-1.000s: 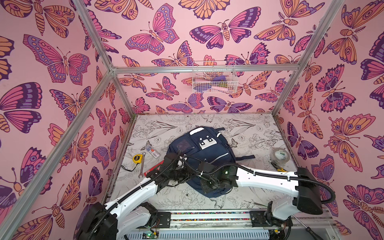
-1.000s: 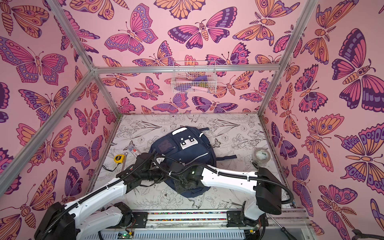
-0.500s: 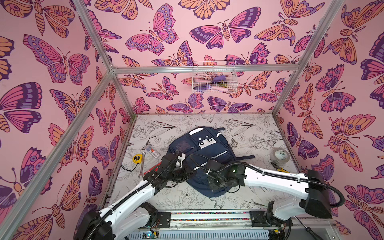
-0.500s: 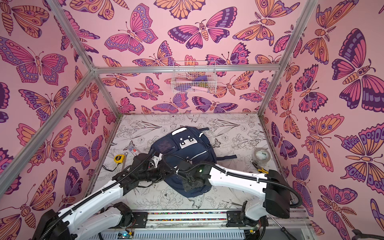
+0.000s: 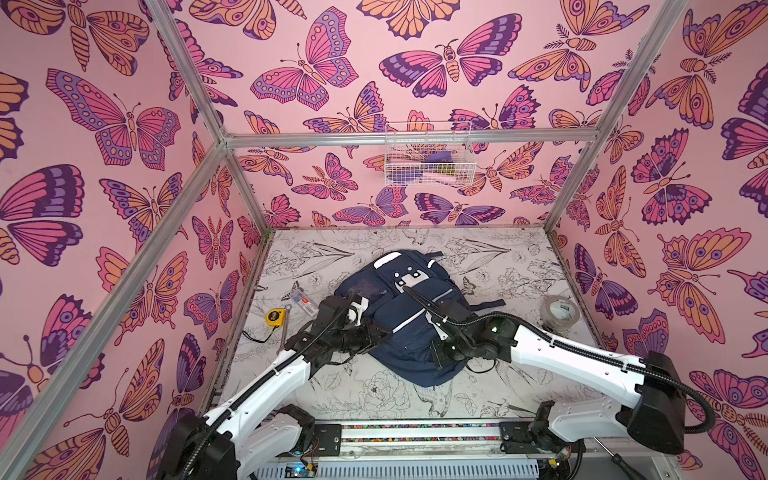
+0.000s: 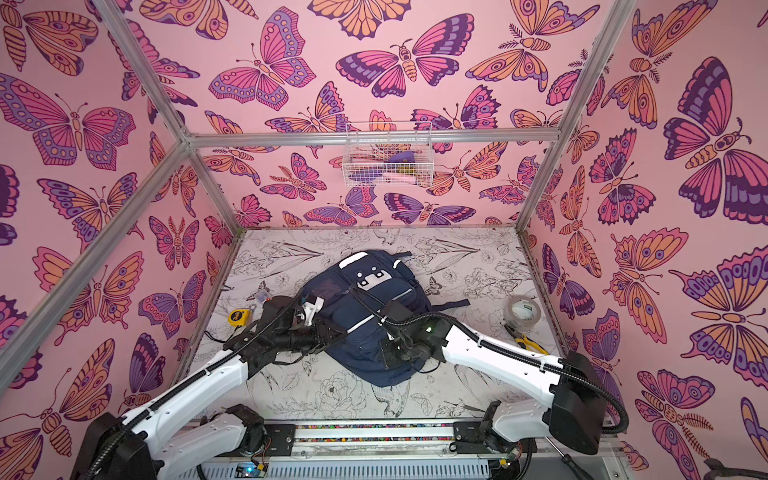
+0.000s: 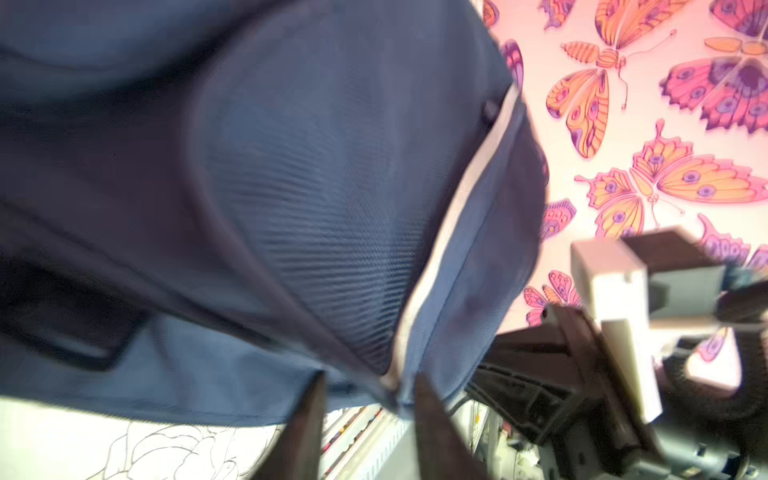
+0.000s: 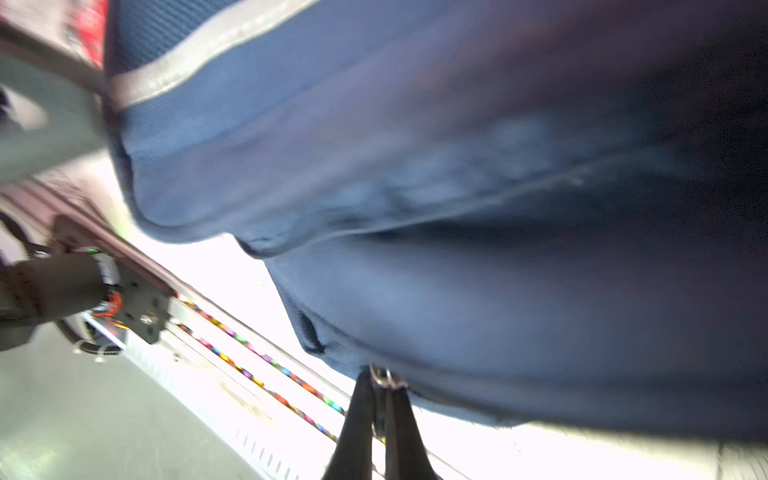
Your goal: Pack the student bag
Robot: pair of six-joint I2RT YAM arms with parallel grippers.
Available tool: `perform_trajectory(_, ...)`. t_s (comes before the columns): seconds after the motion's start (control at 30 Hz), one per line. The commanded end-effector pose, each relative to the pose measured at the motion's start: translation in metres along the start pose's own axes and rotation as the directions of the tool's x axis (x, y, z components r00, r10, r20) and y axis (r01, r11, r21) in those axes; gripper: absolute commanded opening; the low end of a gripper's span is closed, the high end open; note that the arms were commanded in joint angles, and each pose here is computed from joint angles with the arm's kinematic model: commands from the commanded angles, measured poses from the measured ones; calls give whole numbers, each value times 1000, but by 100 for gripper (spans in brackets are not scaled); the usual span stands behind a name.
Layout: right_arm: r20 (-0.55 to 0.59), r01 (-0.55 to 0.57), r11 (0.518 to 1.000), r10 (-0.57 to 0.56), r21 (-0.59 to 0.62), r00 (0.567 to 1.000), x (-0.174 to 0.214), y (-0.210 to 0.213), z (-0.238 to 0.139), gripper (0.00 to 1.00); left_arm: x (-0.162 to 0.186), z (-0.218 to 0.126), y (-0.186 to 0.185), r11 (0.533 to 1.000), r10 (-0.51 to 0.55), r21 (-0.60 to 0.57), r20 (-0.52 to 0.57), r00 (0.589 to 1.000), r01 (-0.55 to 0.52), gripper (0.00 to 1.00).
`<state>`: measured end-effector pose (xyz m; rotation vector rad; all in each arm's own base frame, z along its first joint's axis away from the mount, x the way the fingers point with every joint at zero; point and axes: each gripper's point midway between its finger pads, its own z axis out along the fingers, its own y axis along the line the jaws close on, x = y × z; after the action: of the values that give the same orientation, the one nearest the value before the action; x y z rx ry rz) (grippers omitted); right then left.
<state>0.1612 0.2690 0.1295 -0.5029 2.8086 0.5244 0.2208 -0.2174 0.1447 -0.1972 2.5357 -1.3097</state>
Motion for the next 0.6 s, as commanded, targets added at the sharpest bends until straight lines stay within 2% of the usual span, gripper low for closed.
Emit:
perform_trajectory(0.0, -46, 46, 999, -46, -2, 998, 9, 15, 0, 0, 11, -6, -2, 1000, -30, -7, -22, 999, 30, 56)
perform_trajectory(0.07, -38, 74, 997, -75, -18, 996, 6, 31, -2, 0, 21, -12, 0, 997, -72, -6, -38, 997, 72, 66)
perform_trajectory(0.13, -26, 94, 994, -95, -48, 995, 0, 49, -5, 0, 32, -21, 8, 993, -115, -31, -41, 993, 114, 70)
perform_trajectory(0.27, 1, 128, 983, -129, -129, 992, -9, 83, -9, 0, 48, -29, 12, 980, -199, -19, -50, 979, 199, 70)
perform_trajectory(0.43, 7, 135, 979, -136, -155, 991, -19, 101, -6, 0, 57, -27, 11, 973, -231, -22, -72, 970, 230, 68)
perform_trajectory(0.57, 2, 139, 975, -141, -175, 990, -16, 108, -6, 0, 47, -20, 12, 971, -236, -35, -52, 970, 235, 57)
